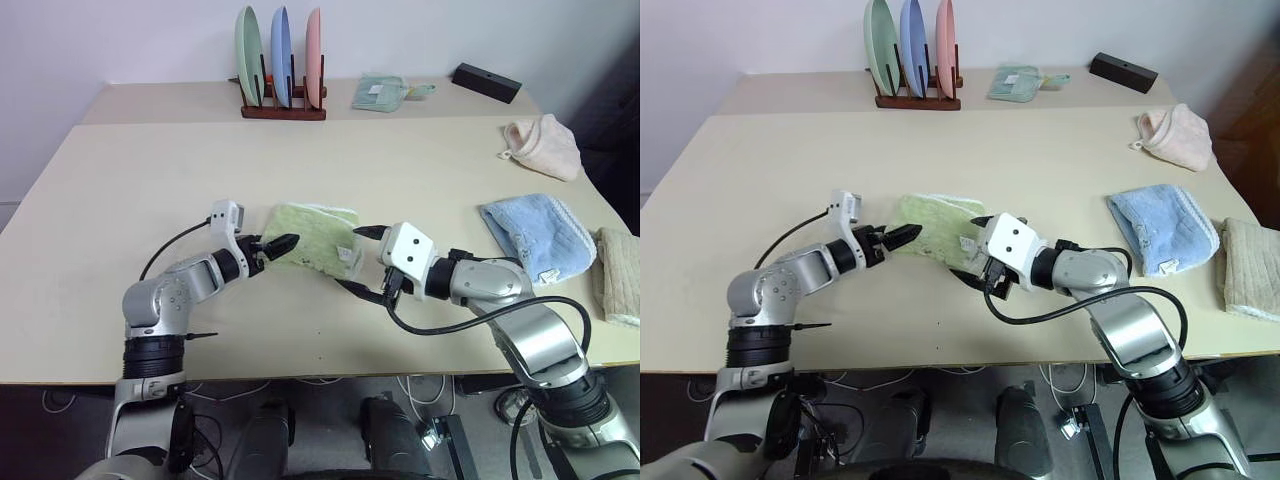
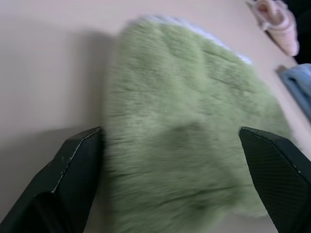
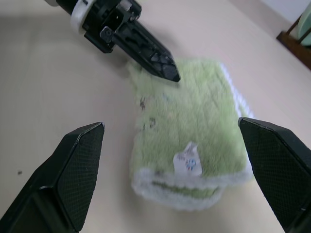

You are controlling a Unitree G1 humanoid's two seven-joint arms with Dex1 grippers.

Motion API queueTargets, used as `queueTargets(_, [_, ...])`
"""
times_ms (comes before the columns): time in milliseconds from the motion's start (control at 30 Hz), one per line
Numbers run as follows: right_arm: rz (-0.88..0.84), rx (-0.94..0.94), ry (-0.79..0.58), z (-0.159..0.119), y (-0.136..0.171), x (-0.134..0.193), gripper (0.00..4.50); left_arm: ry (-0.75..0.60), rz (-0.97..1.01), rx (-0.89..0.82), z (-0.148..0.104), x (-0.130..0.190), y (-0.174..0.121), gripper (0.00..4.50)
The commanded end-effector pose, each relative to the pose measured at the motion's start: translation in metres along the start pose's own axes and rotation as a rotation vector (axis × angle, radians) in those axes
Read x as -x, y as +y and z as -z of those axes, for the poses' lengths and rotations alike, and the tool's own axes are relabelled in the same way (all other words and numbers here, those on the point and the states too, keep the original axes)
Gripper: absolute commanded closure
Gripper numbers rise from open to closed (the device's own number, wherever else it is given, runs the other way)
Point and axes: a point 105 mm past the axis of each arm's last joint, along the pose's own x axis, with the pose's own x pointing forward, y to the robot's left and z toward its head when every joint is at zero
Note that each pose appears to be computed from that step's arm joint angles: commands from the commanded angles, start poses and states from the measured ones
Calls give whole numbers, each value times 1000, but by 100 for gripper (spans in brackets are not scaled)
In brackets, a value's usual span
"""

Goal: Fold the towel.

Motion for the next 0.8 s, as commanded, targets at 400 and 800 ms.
queueTargets(400, [45, 28, -20, -6, -2, 8, 0, -278, -185, 33, -48, 12, 25, 447])
queueTargets(800, [29, 37, -14, 0, 0, 3, 0, -767, -980, 433, -72, 140, 170, 447])
